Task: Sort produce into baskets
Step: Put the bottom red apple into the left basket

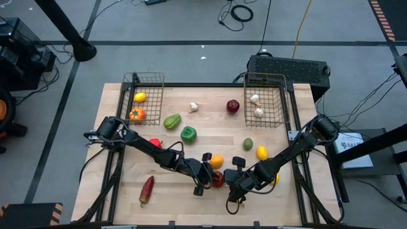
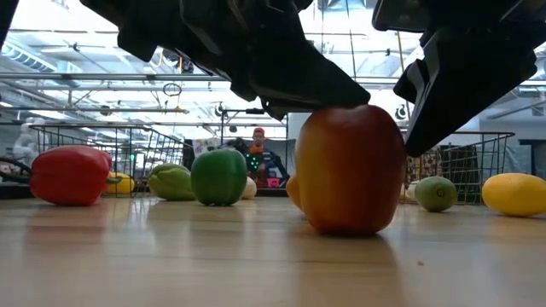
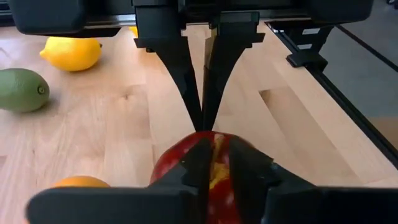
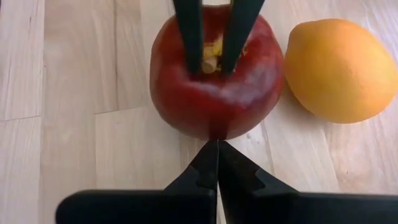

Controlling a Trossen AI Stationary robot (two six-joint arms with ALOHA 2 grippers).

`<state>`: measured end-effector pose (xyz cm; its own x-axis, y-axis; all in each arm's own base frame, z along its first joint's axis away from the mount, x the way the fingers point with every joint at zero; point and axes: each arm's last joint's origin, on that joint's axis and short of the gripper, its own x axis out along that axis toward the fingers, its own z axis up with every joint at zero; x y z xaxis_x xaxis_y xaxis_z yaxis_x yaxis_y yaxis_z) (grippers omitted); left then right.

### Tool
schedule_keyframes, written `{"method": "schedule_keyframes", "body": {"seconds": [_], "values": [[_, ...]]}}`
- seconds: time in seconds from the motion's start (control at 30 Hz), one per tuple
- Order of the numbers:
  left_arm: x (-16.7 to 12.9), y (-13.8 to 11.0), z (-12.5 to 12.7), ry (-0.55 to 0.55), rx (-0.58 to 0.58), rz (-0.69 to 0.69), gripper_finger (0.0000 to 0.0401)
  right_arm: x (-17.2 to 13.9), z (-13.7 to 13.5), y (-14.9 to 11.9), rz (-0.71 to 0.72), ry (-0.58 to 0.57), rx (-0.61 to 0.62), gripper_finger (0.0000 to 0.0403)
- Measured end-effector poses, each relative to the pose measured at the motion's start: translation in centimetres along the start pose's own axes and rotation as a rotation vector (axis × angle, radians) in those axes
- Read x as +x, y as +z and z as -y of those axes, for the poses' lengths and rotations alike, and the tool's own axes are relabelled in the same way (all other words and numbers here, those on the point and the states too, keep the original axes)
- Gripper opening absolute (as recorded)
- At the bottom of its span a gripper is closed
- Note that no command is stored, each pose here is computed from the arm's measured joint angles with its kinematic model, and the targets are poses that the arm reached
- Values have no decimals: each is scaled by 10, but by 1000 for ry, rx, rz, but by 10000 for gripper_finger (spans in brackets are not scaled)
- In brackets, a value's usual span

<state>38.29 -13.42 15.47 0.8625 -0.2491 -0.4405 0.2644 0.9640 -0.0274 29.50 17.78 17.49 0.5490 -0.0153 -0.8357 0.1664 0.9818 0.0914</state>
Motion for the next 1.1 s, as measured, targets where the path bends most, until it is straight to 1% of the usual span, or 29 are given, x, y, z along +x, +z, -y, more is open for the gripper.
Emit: {"method": "schedule_keyframes", "body": {"seconds": [0.1, 0.2, 0.47, 0.63, 0.87, 0.97, 1.1], "values": [[0, 0, 0, 1, 11, 1, 31, 0, 0, 0, 1, 1, -3, 0], [0, 0, 0, 2, 11, 1, 19, 0, 0, 0, 6, 1, -2, 0], [-1, 1, 0, -5, 12, -1, 17, 0, -1, 0, 7, 3, -13, 0], [-12, 10, 0, -9, 14, -8, 16, 0, -1, 0, 3, 0, -15, 0], [-43, 36, 0, -4, 17, -12, 16, 0, 0, 0, 12, -16, -15, 0], [-64, 47, -3, 54, 26, -46, 16, 0, 1, 1, 39, -46, -16, 0], [-102, 59, -12, 206, 51, -122, 16, -8, 0, 9, 89, -65, -48, 0]]}}
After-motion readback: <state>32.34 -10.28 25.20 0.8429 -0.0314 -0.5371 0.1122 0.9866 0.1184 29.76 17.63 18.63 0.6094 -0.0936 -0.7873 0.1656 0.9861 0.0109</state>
